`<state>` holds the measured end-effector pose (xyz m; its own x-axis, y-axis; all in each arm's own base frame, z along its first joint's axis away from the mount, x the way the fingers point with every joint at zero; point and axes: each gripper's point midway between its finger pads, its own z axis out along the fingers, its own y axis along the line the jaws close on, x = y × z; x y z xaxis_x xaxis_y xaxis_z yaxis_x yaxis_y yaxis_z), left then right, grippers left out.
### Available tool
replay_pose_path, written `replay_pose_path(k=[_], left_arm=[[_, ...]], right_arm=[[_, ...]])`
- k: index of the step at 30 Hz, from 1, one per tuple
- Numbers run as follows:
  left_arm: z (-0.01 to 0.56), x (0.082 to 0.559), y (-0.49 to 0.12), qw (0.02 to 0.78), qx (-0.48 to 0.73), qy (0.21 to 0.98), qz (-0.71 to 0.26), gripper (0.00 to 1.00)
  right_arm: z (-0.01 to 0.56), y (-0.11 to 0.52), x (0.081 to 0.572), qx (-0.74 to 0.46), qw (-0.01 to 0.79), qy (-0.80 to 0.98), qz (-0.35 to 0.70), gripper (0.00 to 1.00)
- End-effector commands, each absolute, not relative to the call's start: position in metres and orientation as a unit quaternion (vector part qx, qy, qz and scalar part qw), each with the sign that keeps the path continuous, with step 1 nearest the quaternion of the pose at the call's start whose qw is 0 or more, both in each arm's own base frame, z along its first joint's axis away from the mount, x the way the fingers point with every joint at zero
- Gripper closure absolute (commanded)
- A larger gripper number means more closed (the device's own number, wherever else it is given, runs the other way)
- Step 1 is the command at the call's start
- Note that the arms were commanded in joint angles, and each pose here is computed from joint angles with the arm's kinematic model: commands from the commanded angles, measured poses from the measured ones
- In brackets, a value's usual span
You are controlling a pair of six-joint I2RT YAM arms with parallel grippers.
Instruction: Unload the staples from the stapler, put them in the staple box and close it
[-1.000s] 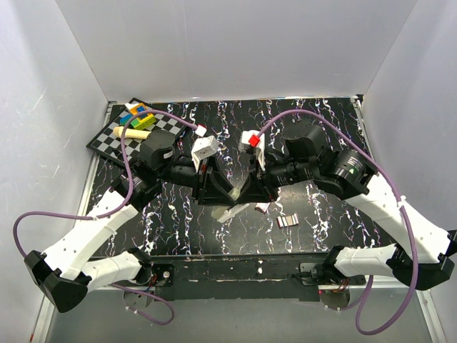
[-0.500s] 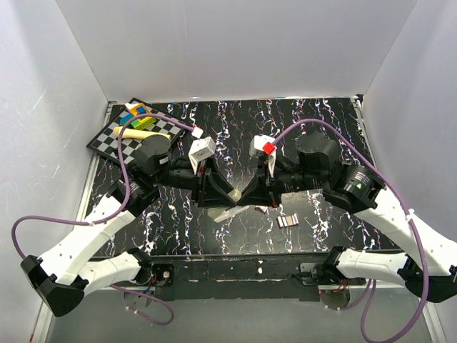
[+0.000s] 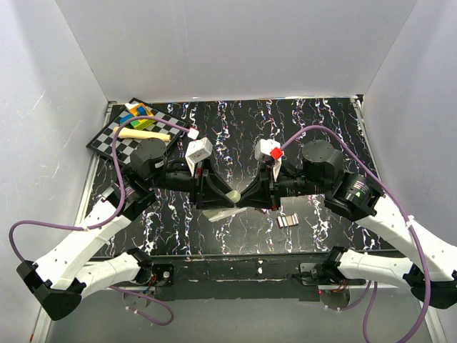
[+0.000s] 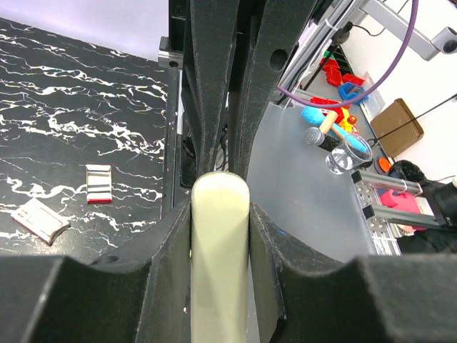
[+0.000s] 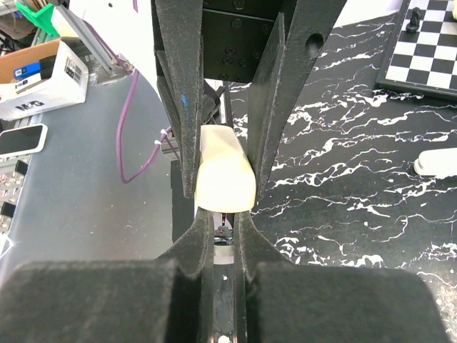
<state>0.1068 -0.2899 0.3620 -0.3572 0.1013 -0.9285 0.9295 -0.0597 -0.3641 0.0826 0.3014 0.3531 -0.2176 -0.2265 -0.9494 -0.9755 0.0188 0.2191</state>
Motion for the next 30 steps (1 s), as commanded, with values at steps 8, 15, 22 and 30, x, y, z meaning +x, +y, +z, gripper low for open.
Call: replay_pose_path(k=[8, 15, 22, 30], left_arm=[[0.429, 0.115, -0.277, 0.485, 0.412, 0.522, -0.568, 1.0], [0.432, 0.118, -0.274, 0.498, 0.401, 0.524, -0.563, 1.0], [0.436, 0.124, -0.272, 0.517, 0.389, 0.526, -0.552, 1.0], [0.44, 0.132, -0.268, 0.543, 0.368, 0.527, -0.541, 1.0]], right_arm=[[0.274, 0.286, 0.036, -0.522, 0.217, 0.656, 0.5, 0.99], [0.26, 0.292, 0.026, -0.528, 0.192, 0.654, 0.506, 0.99], [0.252, 0.292, 0.019, -0.536, 0.177, 0.652, 0.506, 0.99], [0.239, 0.295, 0.007, -0.538, 0.153, 0.649, 0.516, 0.99]])
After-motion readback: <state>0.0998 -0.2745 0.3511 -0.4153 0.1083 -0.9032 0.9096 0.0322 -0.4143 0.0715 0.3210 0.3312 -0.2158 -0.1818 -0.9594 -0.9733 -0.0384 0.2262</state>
